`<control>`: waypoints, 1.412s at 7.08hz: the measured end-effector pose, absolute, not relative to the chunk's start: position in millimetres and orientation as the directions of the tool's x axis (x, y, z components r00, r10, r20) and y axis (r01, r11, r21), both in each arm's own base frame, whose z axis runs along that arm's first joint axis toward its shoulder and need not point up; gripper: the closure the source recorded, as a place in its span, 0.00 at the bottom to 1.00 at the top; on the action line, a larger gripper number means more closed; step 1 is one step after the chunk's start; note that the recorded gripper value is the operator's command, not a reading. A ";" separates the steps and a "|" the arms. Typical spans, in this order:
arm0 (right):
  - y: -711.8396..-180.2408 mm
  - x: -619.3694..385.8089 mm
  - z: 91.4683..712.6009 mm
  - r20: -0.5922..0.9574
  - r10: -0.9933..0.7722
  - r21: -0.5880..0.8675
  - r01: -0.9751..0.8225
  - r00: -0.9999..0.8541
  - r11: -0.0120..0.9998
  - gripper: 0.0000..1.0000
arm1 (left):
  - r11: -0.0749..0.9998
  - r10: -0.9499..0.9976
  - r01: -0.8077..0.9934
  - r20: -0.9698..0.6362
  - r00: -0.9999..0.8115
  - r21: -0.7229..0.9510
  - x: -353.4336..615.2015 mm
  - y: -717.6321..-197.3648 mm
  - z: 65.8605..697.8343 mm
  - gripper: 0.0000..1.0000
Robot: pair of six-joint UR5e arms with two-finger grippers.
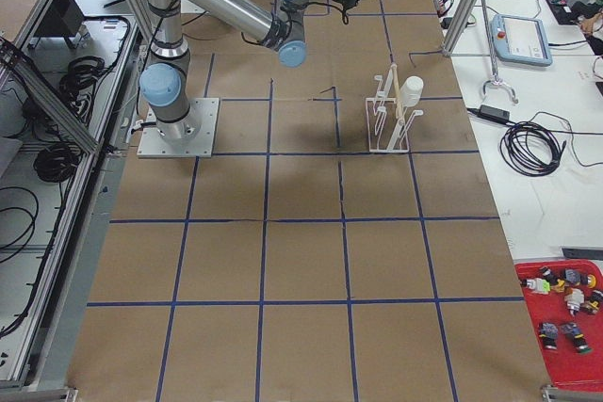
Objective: Transfer IKEA cup to right arm and place on rack
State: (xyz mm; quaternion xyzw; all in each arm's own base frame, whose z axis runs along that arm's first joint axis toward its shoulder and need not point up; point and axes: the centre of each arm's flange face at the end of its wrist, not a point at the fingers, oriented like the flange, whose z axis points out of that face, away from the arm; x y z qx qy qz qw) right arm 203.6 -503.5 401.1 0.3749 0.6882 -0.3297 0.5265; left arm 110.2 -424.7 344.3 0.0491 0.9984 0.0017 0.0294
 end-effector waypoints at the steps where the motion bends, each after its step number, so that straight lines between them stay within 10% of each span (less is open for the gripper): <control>1: -504.8 204.2 397.1 -0.972 0.178 -0.045 0.864 -0.154 0.502 0.00 | 0.991 0.132 0.132 -0.061 -0.989 -0.006 104.7 -449.3 386.5 1.00; 6: -509.1 204.3 387.6 -0.966 0.206 -0.031 0.866 -0.154 0.498 0.00 | 0.919 0.316 0.260 0.159 -0.935 -0.296 50.7 -600.9 463.1 1.00; 10: -509.7 203.8 387.3 -0.966 0.202 -0.042 0.867 -0.162 0.496 0.00 | 0.655 0.584 0.253 0.264 -0.767 -0.712 -33.5 -614.0 444.1 1.00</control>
